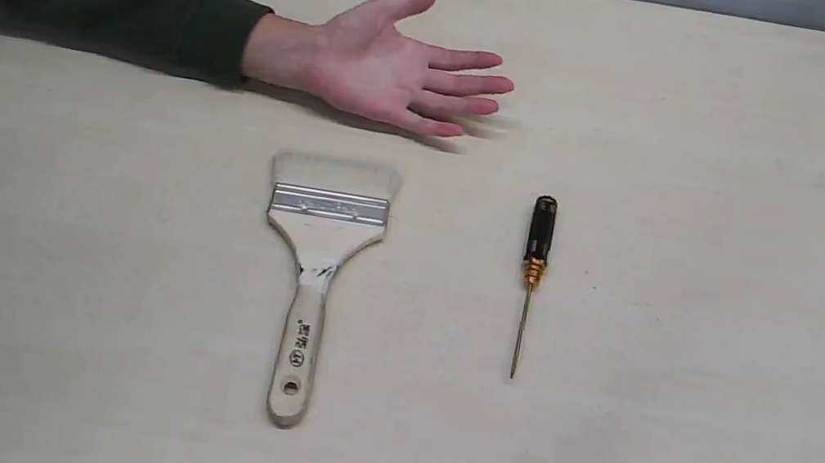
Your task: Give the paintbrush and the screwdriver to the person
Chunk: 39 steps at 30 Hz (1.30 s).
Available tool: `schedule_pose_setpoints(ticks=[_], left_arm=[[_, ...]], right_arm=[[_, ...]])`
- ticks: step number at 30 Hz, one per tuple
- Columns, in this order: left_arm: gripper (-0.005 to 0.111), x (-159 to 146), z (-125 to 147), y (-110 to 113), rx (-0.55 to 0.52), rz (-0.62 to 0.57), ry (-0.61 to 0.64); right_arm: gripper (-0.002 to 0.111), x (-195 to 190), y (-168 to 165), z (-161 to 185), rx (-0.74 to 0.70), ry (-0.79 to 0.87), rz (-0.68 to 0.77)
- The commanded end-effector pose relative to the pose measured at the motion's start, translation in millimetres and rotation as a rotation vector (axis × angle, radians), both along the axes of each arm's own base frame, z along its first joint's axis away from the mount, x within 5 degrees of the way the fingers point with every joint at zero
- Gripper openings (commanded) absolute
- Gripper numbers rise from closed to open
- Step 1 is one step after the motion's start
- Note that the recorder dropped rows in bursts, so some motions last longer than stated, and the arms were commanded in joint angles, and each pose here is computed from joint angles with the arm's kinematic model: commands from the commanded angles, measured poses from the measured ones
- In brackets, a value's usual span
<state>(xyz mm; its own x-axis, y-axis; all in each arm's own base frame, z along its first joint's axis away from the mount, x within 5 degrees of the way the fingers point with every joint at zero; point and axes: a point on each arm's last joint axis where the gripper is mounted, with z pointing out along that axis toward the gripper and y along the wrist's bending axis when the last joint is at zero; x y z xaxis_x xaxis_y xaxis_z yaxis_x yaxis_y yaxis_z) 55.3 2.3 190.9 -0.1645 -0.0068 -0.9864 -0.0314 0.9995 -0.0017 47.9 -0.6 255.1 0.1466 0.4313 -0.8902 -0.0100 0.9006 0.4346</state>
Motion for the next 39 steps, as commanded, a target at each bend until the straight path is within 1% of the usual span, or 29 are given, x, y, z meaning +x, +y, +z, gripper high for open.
schedule_pose_setpoints(ticks=[1,4,8,9,12,15,17,19,22,23,26,29,35,37,39], left_arm=[[0.0,0,0,0,-0.004,-0.002,-0.003],[0.0,0,0,0,-0.004,-0.002,-0.003],[0.0,0,0,0,-0.004,-0.002,-0.004],[0.0,0,0,0,-0.004,-0.002,-0.004],[0.0,0,0,0,-0.004,-0.002,-0.004],[0.0,0,0,0,-0.004,-0.002,-0.004],[0.0,0,0,0,-0.004,-0.002,-0.004],[0.0,0,0,0,-0.004,-0.002,-0.004],[0.0,0,0,0,-0.004,-0.002,-0.004],[0.0,0,0,0,-0.004,-0.002,-0.004],[0.0,0,0,0,-0.004,-0.002,-0.004],[0.0,0,0,0,-0.004,-0.002,-0.004],[0.0,0,0,0,-0.006,-0.002,-0.002],[0.0,0,0,0,-0.006,-0.002,-0.004],[0.0,0,0,0,-0.006,-0.002,-0.004]], right_arm=[[0.004,-4,4,30,-0.071,0.013,0.03],[0.004,-5,9,58,-0.126,0.025,0.073],[0.004,6,19,96,-0.205,0.076,0.202],[0.004,10,21,100,-0.228,0.088,0.226],[0.004,35,26,120,-0.286,0.163,0.319],[0.004,68,26,126,-0.291,0.271,0.373],[0.004,98,23,123,-0.281,0.354,0.391],[0.004,119,21,116,-0.27,0.421,0.406],[0.004,152,19,99,-0.268,0.531,0.441],[0.004,163,21,92,-0.279,0.567,0.457],[0.004,190,35,66,-0.387,0.668,0.504],[0.004,206,58,45,-0.493,0.717,0.536],[0.004,227,96,8,-0.488,0.796,0.524],[0.004,234,103,-8,-0.509,0.842,0.536],[0.004,242,108,-23,-0.495,0.905,0.539]])
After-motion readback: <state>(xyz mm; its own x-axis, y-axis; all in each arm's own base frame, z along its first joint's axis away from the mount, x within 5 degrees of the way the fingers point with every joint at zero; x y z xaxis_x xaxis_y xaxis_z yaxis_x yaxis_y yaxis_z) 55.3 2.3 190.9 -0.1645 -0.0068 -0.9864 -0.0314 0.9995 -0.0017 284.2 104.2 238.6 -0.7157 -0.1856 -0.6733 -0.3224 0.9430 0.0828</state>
